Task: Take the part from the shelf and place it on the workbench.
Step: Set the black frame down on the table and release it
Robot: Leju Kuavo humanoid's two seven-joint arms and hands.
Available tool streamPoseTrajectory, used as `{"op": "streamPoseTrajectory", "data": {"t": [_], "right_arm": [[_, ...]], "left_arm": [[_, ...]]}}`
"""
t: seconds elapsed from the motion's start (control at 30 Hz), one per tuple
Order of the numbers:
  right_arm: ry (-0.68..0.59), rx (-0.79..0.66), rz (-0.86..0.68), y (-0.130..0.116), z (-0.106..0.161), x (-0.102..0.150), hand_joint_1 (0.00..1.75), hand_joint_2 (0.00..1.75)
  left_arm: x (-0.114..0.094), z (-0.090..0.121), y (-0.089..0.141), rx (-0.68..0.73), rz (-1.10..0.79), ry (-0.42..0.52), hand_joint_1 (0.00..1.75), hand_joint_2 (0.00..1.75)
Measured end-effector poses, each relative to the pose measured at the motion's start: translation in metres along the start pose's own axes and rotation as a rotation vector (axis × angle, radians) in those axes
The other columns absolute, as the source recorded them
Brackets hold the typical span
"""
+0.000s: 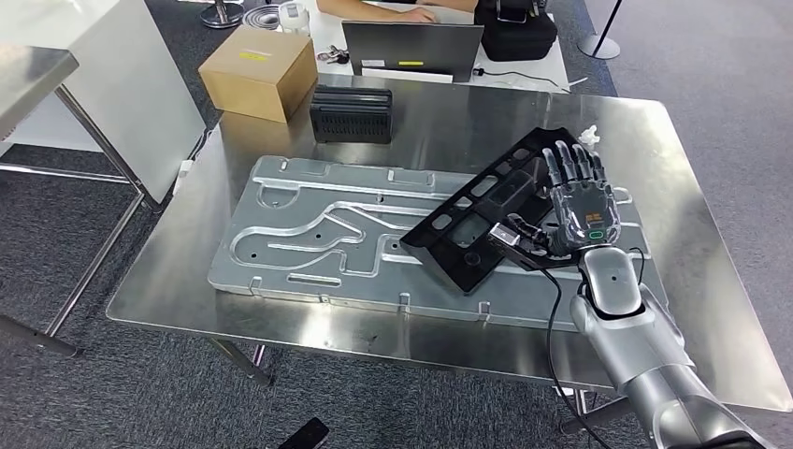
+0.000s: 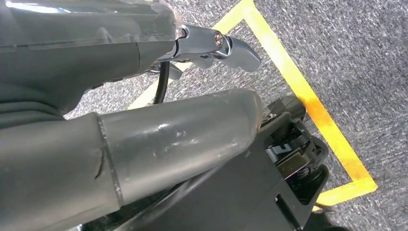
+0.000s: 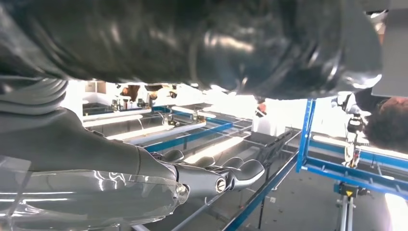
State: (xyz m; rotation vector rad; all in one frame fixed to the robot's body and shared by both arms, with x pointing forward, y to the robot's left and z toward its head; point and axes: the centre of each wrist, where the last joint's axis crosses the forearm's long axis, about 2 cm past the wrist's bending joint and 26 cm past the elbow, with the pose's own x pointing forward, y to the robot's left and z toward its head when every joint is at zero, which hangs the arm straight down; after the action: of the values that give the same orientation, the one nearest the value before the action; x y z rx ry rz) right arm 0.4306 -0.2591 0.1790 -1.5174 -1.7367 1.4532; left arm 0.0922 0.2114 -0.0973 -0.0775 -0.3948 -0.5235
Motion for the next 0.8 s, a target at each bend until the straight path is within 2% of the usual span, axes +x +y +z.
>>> {"op": "streamPoseTrajectory", "data": {"t": [0.8], "right_arm": [[-0.007, 0.014, -0.013, 0.0019, -0.0006, 0.0064, 0.00, 0.00]], "left_arm": [[0.0083, -0.0011, 0.0001, -0.006, 0.006, -0.016, 0.00, 0.00]]}}
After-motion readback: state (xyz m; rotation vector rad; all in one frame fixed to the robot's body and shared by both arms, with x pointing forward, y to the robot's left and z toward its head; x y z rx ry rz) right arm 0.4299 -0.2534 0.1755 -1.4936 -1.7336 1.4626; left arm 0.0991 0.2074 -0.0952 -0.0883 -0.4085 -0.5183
